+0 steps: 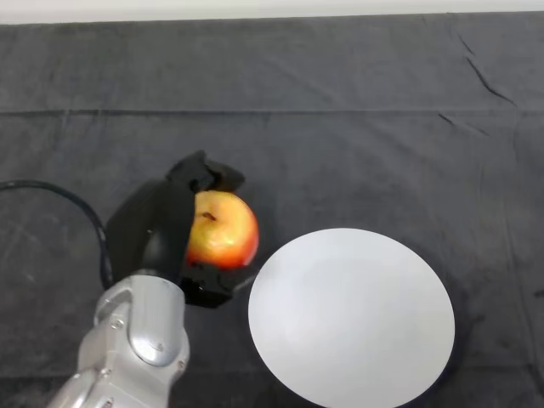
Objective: Move the apple to the plate
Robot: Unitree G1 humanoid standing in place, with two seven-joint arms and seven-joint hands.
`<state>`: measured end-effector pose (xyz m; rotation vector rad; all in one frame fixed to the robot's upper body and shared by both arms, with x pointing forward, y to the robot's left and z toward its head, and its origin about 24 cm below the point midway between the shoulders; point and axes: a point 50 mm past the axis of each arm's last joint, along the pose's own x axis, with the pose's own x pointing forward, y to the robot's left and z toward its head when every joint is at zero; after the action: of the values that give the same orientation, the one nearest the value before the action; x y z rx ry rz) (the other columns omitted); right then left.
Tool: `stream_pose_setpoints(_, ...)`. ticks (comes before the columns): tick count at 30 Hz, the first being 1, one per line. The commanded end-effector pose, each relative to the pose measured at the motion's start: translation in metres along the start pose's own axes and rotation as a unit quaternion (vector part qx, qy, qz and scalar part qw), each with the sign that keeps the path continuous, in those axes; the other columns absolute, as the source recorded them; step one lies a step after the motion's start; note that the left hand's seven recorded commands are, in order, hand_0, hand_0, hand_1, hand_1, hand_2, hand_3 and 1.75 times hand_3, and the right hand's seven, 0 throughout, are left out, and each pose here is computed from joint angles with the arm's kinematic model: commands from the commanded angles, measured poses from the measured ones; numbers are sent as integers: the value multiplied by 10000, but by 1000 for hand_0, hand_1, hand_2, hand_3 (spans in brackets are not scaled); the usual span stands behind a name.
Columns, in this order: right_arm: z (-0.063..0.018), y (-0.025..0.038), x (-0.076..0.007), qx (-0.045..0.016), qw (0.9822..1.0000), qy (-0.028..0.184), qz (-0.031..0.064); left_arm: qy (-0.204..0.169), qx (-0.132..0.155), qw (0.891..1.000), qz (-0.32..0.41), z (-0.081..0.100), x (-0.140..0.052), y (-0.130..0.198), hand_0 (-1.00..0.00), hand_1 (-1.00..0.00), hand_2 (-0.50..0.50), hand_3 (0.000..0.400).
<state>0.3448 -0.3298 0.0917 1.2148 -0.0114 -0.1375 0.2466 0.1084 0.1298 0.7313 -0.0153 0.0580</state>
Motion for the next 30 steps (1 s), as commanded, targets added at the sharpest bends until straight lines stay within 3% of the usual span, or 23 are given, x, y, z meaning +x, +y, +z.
stream_pose_setpoints(1, 79, -22, -38, 81, 9998, -162, 25, -356, 16, 9992, 188, 161, 61, 27, -1000, -1000, 0, 400)
stream_pose_setpoints(30, 80, -21, -38, 86, 9998, -161, 27, -1016, -67, 9871, -1233, 610, 117, -734, -1000, -1000, 0, 400)
